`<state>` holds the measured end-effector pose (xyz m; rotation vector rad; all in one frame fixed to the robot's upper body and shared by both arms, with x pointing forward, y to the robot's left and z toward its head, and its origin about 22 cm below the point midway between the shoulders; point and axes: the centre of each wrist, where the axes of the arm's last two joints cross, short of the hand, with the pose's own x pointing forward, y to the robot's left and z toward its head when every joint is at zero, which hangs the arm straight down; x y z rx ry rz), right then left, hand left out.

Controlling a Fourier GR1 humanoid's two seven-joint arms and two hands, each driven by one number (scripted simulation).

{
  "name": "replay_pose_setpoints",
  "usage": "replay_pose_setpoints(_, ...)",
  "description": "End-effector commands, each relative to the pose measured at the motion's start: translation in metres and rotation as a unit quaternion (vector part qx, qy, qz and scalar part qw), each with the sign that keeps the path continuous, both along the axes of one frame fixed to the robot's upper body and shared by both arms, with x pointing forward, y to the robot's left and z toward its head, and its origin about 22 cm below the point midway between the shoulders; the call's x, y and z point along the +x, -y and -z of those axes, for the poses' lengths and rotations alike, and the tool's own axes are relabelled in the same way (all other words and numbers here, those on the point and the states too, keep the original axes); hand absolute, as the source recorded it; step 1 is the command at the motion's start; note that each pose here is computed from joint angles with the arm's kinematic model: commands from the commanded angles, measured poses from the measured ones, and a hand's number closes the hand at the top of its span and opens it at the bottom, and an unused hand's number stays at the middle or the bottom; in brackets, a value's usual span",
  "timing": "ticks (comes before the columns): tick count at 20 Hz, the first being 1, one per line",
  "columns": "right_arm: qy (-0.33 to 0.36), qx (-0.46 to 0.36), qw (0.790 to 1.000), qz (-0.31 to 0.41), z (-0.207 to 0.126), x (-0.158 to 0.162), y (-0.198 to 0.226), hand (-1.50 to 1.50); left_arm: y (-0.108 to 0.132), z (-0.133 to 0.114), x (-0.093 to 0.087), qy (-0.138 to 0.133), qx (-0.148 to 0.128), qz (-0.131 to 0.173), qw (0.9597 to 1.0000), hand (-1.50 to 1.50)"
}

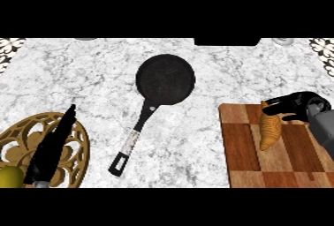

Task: Pick the croissant from the cutting board and place it in the pan

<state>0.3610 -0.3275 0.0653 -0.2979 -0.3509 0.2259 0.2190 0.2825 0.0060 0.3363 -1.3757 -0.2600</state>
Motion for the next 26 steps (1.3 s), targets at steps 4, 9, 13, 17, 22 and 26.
replay_pose_setpoints(4, -0.032, 0.011, 0.999, 0.043, 0.032, -0.007, -0.018, 1.50, 0.008, 0.009, -0.001, 0.004, 0.000, 0.009, 0.9999, 0.00)
replay_pose_setpoints(9, 0.073, -0.191, 0.958, -0.202, 0.014, -0.023, -0.065, 1.50, -0.003, -0.004, 0.001, -0.005, -0.003, -0.001, 1.0000, 0.00)
replay_pose_setpoints(13, 0.165, -0.337, 0.894, -0.244, -0.002, -0.031, -0.074, 1.50, -0.010, -0.001, 0.003, -0.006, -0.003, -0.010, 0.9999, 0.00)
replay_pose_setpoints(17, 0.317, -0.412, 0.823, -0.231, -0.046, -0.025, -0.090, 1.50, -0.009, 0.001, -0.006, -0.006, -0.002, -0.002, 1.0000, 0.00)
replay_pose_setpoints(22, 0.449, -0.445, 0.735, -0.246, -0.080, -0.030, -0.118, 1.50, -0.006, 0.005, 0.008, 0.000, -0.001, 0.000, 1.0000, 0.00)
replay_pose_setpoints(26, 0.483, -0.427, 0.728, -0.232, -0.099, -0.021, -0.167, 1.50, 0.004, -0.015, 0.005, 0.003, 0.002, 0.011, 0.9999, 0.00)
